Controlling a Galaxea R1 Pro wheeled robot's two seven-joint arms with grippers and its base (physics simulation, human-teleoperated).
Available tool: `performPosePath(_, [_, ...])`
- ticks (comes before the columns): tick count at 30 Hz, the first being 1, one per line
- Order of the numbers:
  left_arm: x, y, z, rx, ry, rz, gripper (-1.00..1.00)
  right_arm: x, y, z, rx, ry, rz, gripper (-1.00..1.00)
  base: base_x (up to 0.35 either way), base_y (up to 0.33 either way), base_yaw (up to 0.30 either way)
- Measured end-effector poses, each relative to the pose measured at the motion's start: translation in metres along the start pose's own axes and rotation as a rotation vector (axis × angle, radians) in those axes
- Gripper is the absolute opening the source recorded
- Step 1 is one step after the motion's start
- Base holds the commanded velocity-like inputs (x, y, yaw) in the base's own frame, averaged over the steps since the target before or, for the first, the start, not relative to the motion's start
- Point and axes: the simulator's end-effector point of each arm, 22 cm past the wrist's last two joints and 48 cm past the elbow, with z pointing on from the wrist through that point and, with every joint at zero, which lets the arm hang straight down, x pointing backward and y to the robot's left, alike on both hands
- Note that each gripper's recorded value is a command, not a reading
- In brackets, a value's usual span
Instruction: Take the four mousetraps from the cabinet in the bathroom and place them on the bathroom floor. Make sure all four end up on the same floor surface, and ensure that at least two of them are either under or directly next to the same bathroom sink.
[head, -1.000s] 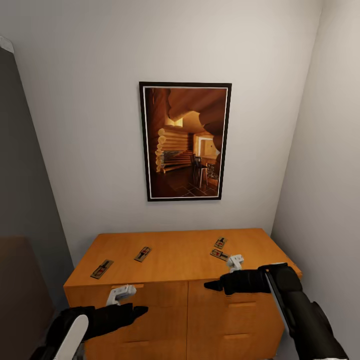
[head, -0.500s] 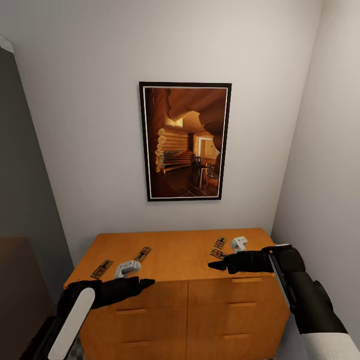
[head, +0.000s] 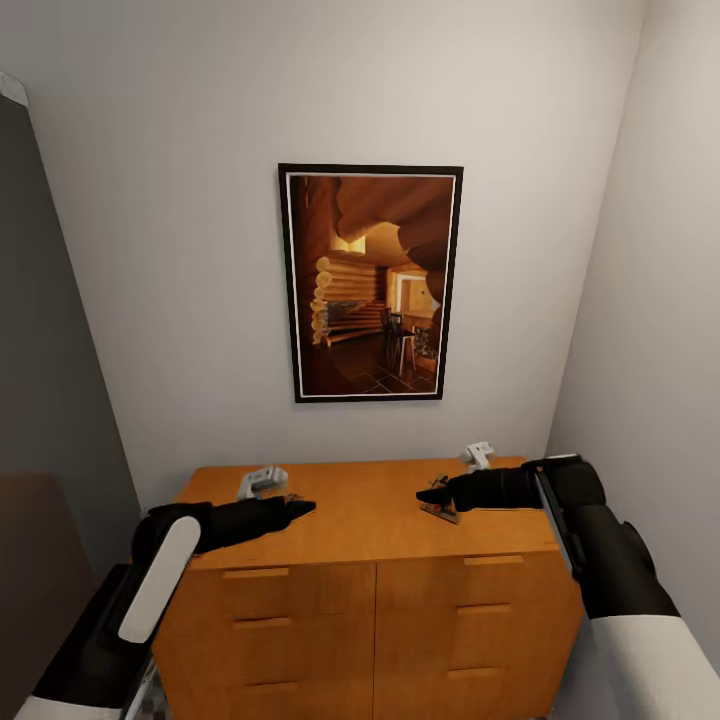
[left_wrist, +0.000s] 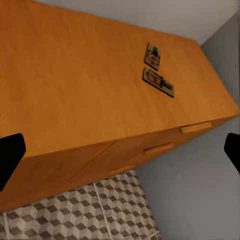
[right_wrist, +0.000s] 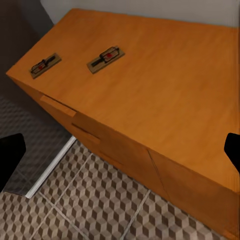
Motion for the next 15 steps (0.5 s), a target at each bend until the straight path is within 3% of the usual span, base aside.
performPosePath(7, [-0.034, -0.004, 0.004, 0.000, -0.025, 0.022, 1.00, -0.024, -0.006, 0.001, 0.002, -0.005, -0.002, 1.00, 0.000, 0.000, 0.000])
performPosePath(15, [-0.052, -0.005, 0.016, -0.009, -0.008, 0.039, 1.00, -0.032, -0.006, 0.015, -0.014, 0.052, -0.012, 1.00, 0.000, 0.000, 0.000])
